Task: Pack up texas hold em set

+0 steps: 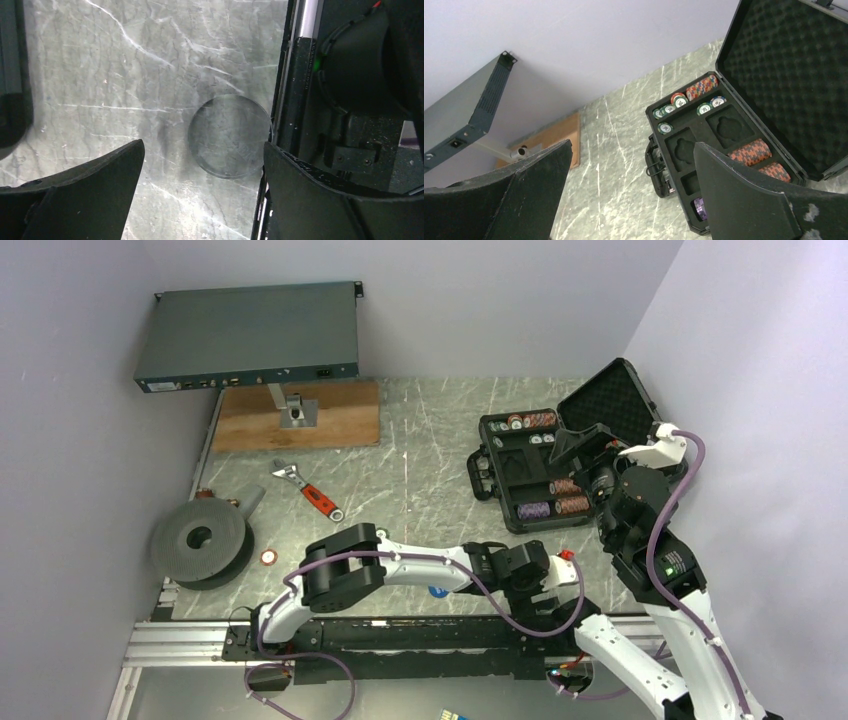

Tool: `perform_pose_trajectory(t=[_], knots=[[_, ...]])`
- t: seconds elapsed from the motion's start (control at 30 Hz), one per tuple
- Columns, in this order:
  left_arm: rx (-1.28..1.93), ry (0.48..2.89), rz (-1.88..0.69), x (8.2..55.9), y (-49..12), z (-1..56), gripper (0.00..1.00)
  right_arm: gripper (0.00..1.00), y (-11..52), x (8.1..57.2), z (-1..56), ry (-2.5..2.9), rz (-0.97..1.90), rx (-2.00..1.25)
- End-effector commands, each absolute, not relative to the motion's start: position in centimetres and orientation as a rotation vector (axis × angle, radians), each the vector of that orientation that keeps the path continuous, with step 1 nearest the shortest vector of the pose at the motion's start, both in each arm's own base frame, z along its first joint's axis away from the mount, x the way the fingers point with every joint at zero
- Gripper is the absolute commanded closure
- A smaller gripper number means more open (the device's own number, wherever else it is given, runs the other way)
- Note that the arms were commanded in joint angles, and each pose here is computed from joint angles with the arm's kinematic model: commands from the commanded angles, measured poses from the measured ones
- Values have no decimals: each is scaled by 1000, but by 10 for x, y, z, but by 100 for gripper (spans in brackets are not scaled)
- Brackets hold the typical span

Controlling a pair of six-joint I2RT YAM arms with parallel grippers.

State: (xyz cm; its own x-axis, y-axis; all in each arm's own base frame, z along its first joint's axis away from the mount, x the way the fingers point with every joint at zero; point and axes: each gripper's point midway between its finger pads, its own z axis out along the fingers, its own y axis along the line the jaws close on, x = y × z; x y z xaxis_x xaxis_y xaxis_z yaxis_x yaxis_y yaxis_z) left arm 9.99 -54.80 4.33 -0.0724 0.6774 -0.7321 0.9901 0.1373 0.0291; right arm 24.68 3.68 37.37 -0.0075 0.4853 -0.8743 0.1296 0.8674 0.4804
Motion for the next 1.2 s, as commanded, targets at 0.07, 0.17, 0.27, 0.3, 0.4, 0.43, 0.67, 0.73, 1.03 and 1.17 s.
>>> perform_pose_trajectory(t=[0.07,0.17,0.27,0.3,0.4,0.43,0.67,0.73,1.03,1.17], knots=[[1636,1691,-771,83,-563,63,3,5,41,243,383,1560,345,485],[1649,1680,-784,77,-563,67,2,5,43,244,382,1568,344,482],[1684,1679,-772,73,-562,62,1,5,44,245,380,1573,346,480],[1697,1687,-758,73,-561,57,0,5,45,246,380,1575,347,479],[1712,1697,-759,70,-562,52,0,5,47,247,377,1582,352,475],[1716,1695,-775,68,-562,53,0,5,47,248,376,1585,350,474],[1775,1659,-932,41,-555,52,0,4,49,250,379,1586,351,466],[1802,1646,-948,37,-555,50,0,4,50,250,383,1580,357,460],[1769,1549,-1012,36,-545,62,0,5,56,254,386,1590,378,447],[1728,1560,-967,45,-551,51,0,5,61,257,381,1602,393,448]])
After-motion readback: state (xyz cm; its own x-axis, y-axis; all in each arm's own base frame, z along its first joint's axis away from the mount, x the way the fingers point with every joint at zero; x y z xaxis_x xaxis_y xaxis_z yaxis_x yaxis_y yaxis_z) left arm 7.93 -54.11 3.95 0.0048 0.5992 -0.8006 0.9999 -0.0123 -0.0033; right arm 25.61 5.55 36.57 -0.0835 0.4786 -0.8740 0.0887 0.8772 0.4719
